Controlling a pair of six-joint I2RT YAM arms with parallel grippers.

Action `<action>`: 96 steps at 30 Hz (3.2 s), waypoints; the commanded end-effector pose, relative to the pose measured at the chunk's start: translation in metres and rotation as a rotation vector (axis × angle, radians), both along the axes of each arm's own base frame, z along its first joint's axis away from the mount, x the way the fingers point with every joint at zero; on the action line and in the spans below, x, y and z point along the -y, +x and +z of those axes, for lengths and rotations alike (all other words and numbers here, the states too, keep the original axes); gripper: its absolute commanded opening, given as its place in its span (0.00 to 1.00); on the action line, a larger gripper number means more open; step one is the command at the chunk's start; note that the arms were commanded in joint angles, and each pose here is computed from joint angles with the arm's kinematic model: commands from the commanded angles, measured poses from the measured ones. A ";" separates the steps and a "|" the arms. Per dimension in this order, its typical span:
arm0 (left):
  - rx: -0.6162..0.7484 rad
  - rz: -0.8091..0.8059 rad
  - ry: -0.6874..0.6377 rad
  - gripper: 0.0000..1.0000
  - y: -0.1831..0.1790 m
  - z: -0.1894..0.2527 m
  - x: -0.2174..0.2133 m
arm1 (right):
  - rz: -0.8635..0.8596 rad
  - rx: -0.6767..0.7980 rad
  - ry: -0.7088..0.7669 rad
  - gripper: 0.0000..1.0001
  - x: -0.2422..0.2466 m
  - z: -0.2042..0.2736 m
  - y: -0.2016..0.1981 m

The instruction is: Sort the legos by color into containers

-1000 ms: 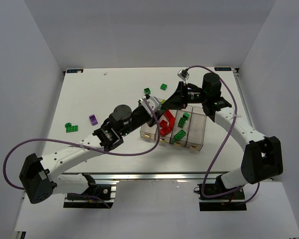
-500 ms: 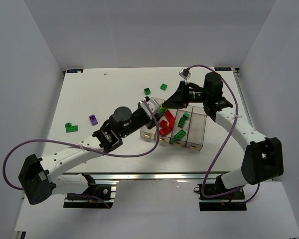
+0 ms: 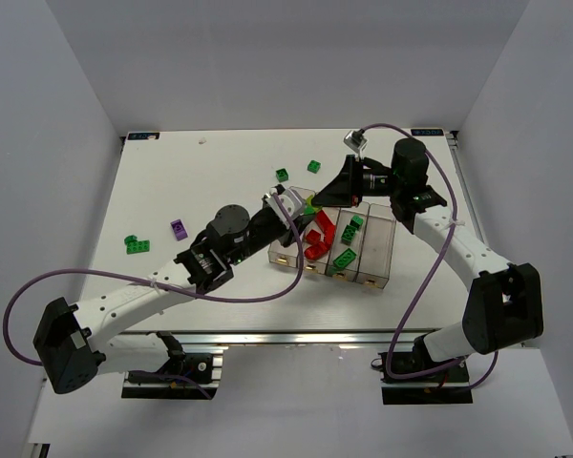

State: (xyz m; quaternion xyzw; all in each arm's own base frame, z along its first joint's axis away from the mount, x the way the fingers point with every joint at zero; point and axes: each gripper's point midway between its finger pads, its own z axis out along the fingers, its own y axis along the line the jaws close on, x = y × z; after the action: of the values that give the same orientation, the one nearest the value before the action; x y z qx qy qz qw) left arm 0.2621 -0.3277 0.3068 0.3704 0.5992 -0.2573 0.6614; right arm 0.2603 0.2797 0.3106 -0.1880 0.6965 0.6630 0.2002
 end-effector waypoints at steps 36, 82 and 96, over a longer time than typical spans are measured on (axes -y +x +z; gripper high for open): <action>-0.530 -0.167 -0.217 0.00 -0.009 -0.032 0.078 | -0.334 0.342 -0.958 0.09 0.190 -0.193 0.054; -0.986 0.290 -0.156 0.12 0.082 -0.106 0.078 | -0.380 0.630 -0.648 0.89 0.183 -0.110 0.103; -0.952 0.690 -0.429 0.72 0.035 -0.108 -0.114 | -0.273 0.605 -0.692 0.89 0.078 -0.119 0.199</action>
State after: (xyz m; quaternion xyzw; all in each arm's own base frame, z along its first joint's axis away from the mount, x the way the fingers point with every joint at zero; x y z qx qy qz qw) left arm 0.3070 -0.2379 0.2105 -0.0998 0.8459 -0.3048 0.4262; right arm 0.4340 0.1826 0.1979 -0.3558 0.7828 0.2887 0.4210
